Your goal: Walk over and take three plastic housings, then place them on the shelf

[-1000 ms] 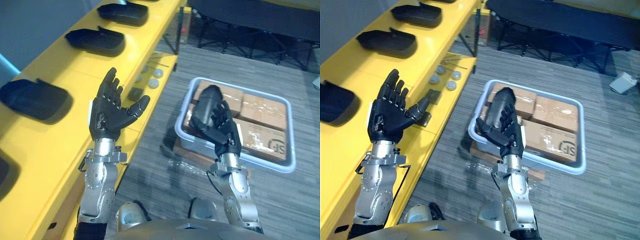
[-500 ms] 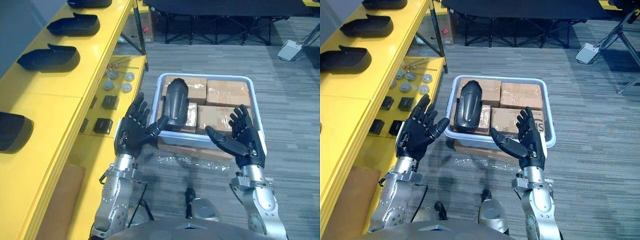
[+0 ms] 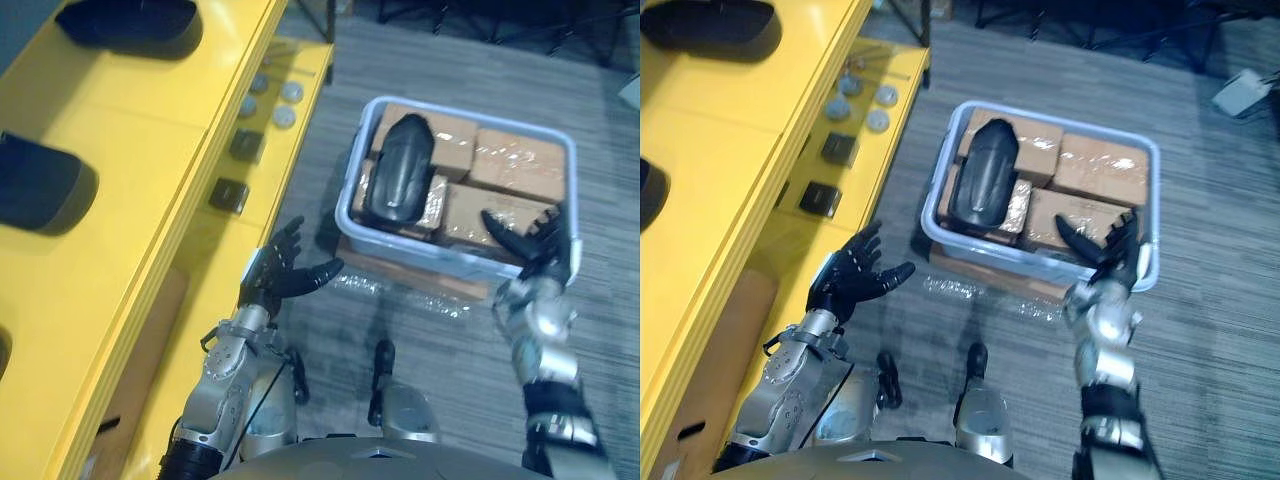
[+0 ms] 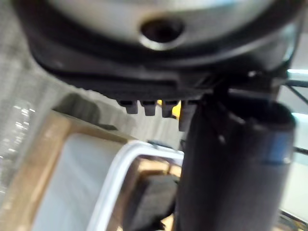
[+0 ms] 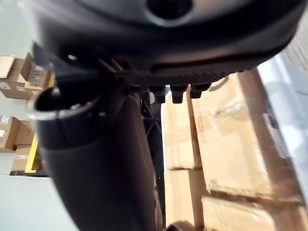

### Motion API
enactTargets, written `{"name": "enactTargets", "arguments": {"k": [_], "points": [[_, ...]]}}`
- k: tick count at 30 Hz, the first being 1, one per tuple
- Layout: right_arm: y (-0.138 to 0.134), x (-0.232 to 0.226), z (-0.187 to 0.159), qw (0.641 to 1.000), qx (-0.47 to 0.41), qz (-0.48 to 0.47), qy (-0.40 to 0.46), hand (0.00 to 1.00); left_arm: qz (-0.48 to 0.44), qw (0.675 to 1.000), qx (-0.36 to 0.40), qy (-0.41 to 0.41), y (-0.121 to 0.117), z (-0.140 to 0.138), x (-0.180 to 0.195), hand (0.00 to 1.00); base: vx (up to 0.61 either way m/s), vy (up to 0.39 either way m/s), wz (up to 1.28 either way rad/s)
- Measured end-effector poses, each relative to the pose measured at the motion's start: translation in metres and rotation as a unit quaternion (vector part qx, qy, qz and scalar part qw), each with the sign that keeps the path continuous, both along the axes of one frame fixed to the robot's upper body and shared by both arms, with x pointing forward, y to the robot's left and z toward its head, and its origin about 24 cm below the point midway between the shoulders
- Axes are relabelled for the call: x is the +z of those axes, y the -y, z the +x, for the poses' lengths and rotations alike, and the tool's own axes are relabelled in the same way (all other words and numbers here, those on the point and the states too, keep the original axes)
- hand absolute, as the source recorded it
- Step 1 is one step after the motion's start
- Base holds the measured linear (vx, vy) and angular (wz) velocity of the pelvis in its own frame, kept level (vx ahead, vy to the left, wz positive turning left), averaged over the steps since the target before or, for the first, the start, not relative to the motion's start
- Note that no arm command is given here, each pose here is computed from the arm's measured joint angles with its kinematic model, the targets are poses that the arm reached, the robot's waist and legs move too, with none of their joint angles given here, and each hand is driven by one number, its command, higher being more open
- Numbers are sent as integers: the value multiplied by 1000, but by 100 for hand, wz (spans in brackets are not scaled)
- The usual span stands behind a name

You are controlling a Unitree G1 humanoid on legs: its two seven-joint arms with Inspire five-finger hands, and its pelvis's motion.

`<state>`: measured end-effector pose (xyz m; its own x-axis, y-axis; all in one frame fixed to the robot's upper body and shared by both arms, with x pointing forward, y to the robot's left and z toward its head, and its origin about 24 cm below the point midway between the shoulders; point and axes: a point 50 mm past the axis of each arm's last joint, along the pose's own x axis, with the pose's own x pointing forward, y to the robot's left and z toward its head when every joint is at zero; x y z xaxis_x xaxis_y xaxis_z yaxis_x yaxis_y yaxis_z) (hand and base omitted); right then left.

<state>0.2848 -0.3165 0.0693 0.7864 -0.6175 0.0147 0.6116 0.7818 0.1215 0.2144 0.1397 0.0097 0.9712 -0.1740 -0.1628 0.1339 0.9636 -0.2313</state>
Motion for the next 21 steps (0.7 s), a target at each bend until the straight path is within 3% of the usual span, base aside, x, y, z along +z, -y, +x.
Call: {"name": "enactTargets", "arguments": {"k": [7, 15, 21], "points": [[55, 83, 41, 997, -59, -48, -1, 100, 67, 993, -22, -91, 2, -11, -44, 100, -90, 34, 25], [63, 143, 62, 993, -59, -92, -35, 100, 103, 984, -11, -145, 5, -20, -77, 100, -43, 54, 14], [69, 173, 63, 986, -65, -139, -62, 100, 98, 988, -8, -121, 15, -12, -74, 100, -89, 45, 2]]}}
